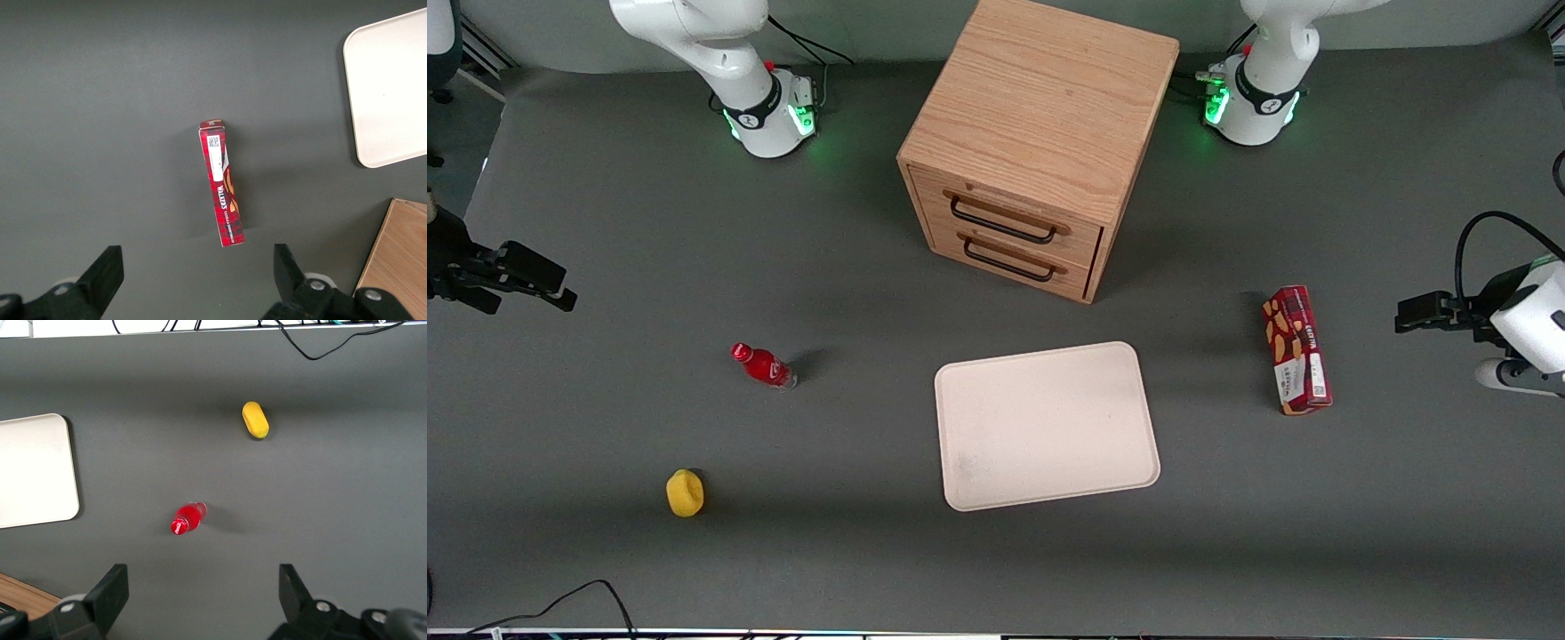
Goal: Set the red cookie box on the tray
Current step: 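Lower the open left gripper over the red cookie box, then close the left gripper on the red box and lift it toward the tray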
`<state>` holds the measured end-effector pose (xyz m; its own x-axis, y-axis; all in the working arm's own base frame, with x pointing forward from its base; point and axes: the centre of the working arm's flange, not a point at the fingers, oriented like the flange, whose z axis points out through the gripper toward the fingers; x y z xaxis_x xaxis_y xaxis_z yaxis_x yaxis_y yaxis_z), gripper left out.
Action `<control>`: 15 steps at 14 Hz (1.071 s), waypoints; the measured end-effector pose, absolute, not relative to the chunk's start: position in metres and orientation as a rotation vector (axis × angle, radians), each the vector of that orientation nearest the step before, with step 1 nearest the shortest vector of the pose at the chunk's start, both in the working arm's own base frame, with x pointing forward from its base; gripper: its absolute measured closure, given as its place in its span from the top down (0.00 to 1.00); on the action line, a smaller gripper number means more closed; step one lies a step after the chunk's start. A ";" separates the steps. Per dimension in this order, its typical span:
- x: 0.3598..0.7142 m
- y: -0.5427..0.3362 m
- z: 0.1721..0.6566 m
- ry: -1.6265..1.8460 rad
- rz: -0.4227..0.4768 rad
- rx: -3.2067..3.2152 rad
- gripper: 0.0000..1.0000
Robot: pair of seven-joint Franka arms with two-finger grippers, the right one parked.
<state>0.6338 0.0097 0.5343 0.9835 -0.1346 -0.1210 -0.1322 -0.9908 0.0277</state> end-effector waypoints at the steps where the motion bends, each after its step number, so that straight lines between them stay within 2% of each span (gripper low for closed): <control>1: 0.635 0.010 0.532 -0.209 -0.198 3.108 1.00; 5: 0.636 0.010 0.507 -0.210 -0.254 3.100 1.00; 8: 0.643 0.009 0.449 -0.211 -0.240 3.097 1.00; 11: 0.636 0.017 0.385 -0.186 -0.288 3.088 1.00; 13: 0.632 0.024 0.344 -0.168 -0.256 3.090 1.00; 15: 0.624 0.033 0.306 -0.129 -0.187 3.087 1.00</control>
